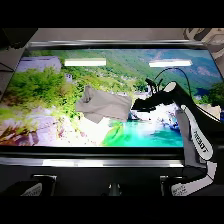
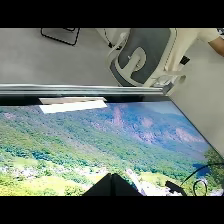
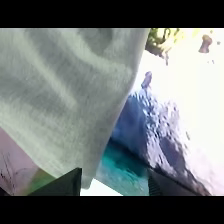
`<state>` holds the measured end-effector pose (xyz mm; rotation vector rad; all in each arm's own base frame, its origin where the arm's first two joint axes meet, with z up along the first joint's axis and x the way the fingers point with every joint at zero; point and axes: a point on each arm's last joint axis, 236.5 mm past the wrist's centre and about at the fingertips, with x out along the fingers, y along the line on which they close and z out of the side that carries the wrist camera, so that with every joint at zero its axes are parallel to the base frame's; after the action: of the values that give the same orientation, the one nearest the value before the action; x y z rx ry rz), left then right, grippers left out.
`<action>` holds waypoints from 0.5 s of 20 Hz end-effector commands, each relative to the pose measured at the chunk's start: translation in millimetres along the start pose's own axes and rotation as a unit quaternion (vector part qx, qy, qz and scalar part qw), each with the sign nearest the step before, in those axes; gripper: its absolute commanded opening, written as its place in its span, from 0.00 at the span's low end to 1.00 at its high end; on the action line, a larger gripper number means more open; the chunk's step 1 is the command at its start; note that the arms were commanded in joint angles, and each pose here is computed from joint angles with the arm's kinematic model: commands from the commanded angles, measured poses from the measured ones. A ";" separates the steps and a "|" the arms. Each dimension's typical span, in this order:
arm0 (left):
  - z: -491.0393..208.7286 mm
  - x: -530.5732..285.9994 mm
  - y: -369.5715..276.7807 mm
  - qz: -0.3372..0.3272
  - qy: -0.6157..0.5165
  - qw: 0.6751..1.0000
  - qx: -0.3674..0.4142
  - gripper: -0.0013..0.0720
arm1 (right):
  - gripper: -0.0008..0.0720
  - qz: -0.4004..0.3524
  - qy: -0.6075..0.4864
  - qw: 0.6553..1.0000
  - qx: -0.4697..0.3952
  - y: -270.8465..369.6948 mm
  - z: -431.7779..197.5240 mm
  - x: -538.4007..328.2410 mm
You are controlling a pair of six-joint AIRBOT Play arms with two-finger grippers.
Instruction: Fold the shirts.
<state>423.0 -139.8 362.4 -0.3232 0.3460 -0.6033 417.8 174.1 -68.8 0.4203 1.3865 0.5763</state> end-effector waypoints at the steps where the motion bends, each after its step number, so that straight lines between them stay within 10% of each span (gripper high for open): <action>1: -0.5 0.2 1.2 0.002 0.001 1.000 0.000 0.05 | 0.55 0.035 -0.037 0.998 0.043 9.9 11.7 26.2; 7: -0.5 0.5 1.5 0.002 0.001 1.000 0.000 0.05 | 0.61 0.057 -0.035 0.997 0.039 29.2 9.9 53.6; 10: -0.5 0.5 1.6 0.002 0.001 1.000 0.000 0.05 | 0.05 0.067 -0.046 0.996 0.024 34.3 15.4 53.4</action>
<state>423.4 -139.4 361.7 -0.3217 0.3476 -0.6015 426.0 228.3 -90.2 0.5742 1.3353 0.6041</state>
